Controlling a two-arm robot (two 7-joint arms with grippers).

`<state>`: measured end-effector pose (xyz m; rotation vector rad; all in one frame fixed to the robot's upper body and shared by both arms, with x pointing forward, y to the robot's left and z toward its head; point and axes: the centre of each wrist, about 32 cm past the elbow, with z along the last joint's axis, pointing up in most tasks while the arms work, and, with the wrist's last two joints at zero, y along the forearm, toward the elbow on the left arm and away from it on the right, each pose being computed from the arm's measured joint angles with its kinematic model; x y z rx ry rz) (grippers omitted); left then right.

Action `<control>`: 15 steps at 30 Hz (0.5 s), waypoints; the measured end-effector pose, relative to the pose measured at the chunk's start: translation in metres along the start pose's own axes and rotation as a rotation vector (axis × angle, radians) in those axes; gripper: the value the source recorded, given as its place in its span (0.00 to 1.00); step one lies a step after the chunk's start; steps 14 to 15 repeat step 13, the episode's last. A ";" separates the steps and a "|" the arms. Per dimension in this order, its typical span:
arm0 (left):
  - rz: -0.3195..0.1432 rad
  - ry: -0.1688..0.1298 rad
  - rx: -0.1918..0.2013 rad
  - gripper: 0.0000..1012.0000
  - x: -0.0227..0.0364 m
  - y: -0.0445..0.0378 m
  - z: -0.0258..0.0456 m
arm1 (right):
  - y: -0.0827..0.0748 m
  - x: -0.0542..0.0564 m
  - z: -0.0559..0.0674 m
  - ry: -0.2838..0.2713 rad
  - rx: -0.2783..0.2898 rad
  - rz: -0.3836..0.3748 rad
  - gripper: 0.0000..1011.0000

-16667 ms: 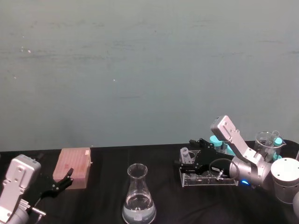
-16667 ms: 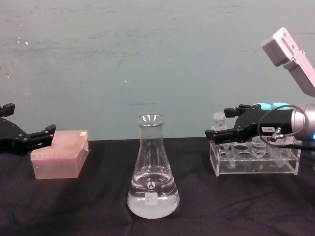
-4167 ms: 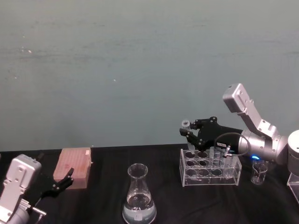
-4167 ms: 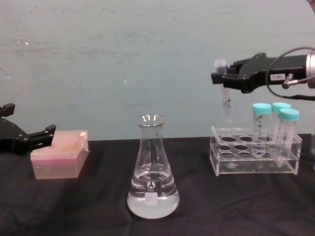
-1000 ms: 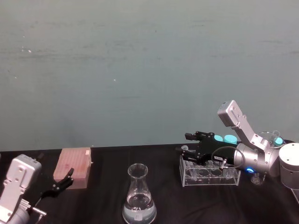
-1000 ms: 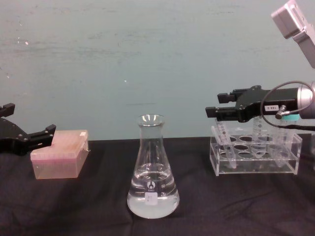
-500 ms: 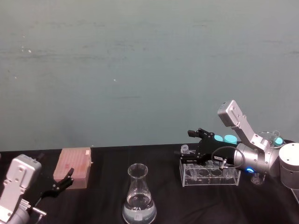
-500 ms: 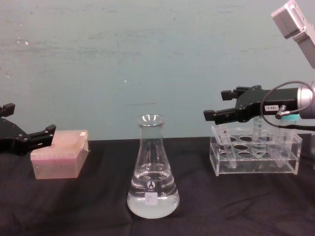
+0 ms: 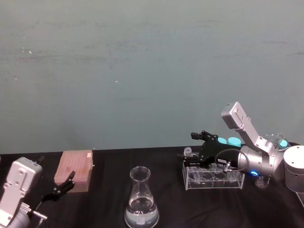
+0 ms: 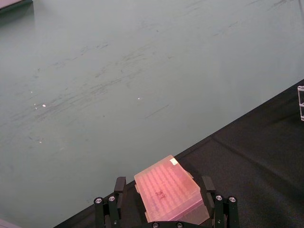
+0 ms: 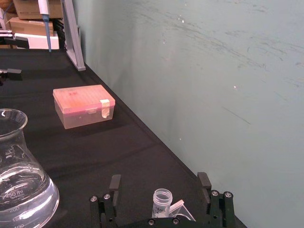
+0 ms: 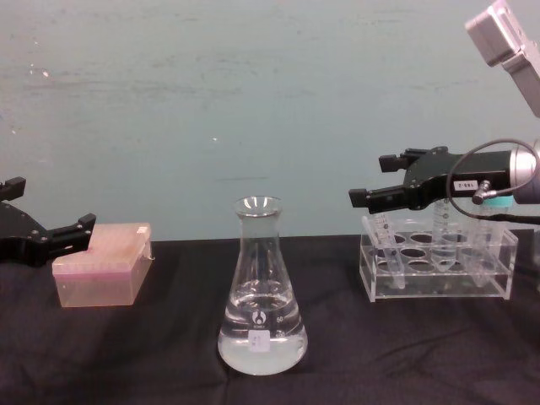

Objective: Pour the liquid from the test tube into the beaker using one hand.

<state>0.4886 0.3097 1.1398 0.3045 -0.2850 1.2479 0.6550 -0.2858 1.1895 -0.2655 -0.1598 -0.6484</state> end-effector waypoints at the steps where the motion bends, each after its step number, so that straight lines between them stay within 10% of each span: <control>1: 0.000 0.000 0.000 0.99 0.0000 0.0000 0.0000 | 0.000 0.000 0.000 0.000 0.000 0.000 0.99; 15: 0.000 0.000 0.000 0.99 0.0000 0.0000 0.0000 | 0.000 0.000 0.000 0.000 0.000 0.000 0.99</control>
